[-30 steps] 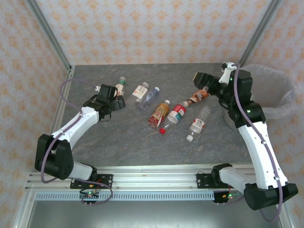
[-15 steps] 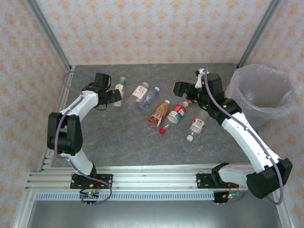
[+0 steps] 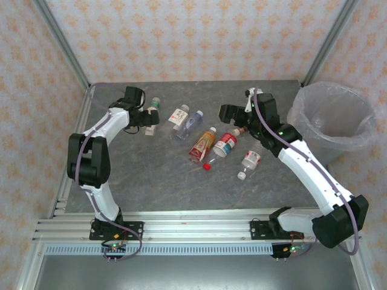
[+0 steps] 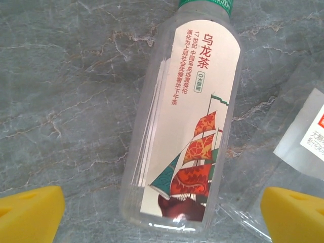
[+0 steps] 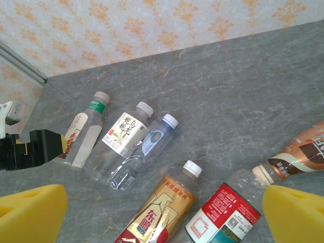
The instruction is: Put the plastic bottles in the bin
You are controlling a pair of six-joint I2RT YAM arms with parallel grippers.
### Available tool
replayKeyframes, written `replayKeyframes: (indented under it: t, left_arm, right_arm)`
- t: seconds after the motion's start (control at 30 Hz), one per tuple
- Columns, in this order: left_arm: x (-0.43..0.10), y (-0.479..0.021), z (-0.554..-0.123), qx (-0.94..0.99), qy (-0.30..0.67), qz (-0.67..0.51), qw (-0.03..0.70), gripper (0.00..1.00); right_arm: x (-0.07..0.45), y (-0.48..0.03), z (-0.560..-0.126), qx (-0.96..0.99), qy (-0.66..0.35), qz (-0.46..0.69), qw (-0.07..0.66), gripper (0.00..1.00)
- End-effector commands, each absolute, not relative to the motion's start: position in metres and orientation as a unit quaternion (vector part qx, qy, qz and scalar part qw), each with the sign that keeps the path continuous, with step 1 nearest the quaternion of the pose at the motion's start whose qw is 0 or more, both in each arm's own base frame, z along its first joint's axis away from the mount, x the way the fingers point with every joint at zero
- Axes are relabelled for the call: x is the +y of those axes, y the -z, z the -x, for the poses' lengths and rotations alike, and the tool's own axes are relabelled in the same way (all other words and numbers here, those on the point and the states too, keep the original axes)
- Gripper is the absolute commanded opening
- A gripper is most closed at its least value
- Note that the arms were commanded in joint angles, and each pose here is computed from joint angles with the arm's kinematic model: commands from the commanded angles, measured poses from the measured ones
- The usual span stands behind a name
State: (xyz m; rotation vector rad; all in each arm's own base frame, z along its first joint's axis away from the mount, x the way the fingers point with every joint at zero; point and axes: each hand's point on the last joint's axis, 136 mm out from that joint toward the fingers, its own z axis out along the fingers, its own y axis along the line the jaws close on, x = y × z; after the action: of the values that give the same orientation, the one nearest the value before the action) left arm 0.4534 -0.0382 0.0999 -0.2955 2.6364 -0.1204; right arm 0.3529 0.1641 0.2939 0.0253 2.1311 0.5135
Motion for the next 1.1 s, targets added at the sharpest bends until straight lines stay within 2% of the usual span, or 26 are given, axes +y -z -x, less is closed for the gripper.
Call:
replayKeyframes:
  t: [0.0, 0.2, 0.47, 0.7, 0.93, 1.07]
  left_arm:
    - [-0.042, -0.098, -0.452, 0.973, 0.008, 0.071, 0.221, 1.0]
    - [-0.042, -0.08, -0.46, 0.978, -0.03, 0.063, 0.196, 0.95]
    - [-0.045, -0.059, -0.465, 0.982, -0.03, 0.062, 0.175, 0.78]
    - [-0.045, -0.046, -0.461, 0.984, -0.035, 0.055, 0.165, 0.73]
    - [-0.047, -0.042, -0.461, 0.984, -0.033, 0.049, 0.166, 0.61]
    - [-0.047, -0.051, -0.461, 0.982, -0.035, 0.049, 0.181, 0.58]
  right_arm:
    - [0.155, -0.312, -0.352, 0.853, -0.192, -0.017, 0.484, 0.99]
    - [0.151, -0.305, -0.351, 0.858, -0.183, -0.023, 0.479, 0.99]
    - [0.148, -0.301, -0.351, 0.86, -0.174, -0.027, 0.478, 0.99]
    - [0.147, -0.299, -0.351, 0.861, -0.172, -0.028, 0.478, 0.99]
    - [0.148, -0.296, -0.351, 0.863, -0.174, -0.031, 0.474, 0.99]
    - [0.147, -0.294, -0.351, 0.863, -0.172, -0.032, 0.473, 0.99]
